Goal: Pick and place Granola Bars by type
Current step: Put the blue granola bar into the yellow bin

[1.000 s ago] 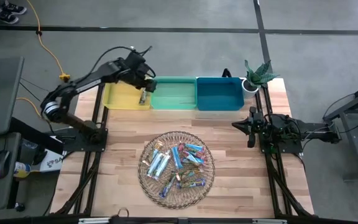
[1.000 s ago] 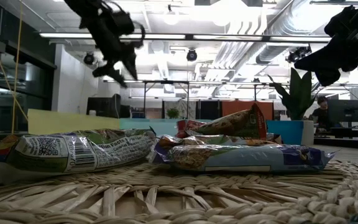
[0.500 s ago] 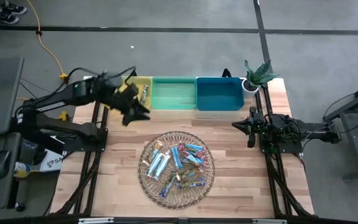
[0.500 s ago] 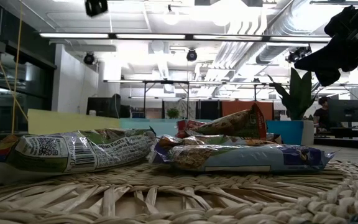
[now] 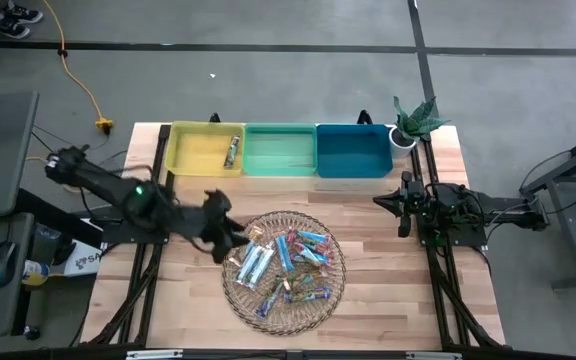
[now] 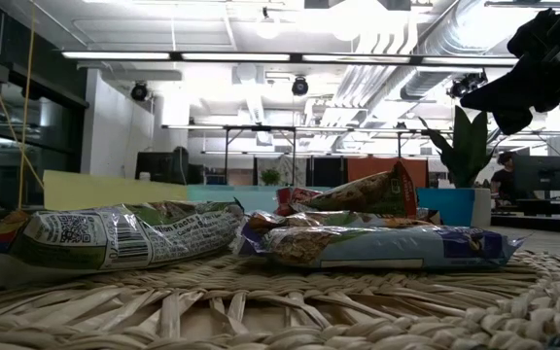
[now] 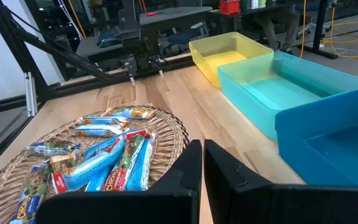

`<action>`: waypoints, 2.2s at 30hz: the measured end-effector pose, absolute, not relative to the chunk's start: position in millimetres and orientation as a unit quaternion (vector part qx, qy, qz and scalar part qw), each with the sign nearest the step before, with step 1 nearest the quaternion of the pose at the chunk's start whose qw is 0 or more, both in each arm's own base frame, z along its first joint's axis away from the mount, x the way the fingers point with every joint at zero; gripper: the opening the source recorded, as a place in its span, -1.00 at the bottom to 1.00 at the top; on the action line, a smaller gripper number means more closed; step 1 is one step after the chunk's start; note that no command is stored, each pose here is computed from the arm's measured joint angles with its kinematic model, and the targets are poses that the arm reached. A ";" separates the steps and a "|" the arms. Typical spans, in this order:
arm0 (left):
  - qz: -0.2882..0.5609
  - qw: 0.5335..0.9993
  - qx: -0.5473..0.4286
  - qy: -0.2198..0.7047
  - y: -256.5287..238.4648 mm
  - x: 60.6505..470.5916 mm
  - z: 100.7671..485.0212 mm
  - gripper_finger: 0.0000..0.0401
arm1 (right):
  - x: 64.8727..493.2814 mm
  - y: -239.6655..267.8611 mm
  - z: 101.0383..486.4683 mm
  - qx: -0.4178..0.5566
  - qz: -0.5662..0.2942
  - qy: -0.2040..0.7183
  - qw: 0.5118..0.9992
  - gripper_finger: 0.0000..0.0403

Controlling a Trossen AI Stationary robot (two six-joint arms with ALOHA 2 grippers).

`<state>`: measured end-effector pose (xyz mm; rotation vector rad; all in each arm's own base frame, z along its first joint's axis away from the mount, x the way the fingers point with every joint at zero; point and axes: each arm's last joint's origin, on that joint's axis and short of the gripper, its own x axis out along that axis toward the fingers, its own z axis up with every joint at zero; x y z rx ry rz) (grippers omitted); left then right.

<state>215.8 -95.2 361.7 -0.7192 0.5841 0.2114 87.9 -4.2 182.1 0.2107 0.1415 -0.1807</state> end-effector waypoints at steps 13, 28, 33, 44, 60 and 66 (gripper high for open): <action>0.138 0.796 -0.439 0.393 -142.6 283.9 283.6 0.07 | 87.9 -4.2 182.1 0.105 -0.090 0.070 0.988 -1.00; 0.228 0.754 -0.352 0.506 -168.3 330.7 272.3 0.06 | 87.9 -4.1 182.0 0.105 -0.090 0.071 0.988 -1.00; 0.240 0.746 -0.332 0.525 -178.9 349.9 260.9 0.06 | 88.3 -4.1 181.8 0.105 -0.090 0.073 0.988 -1.00; 0.261 0.710 -0.330 0.565 -190.3 367.8 219.2 0.06 | 89.8 -4.1 180.5 0.104 -0.091 0.082 0.987 -1.00; 0.271 0.707 -0.335 0.560 -197.0 381.0 189.0 0.07 | 90.0 -4.1 180.2 0.104 -0.091 0.084 0.987 -1.00; 0.283 0.710 -0.325 0.556 -195.2 379.7 189.0 0.07 | 90.2 -4.1 179.9 0.103 -0.092 0.086 0.987 -1.00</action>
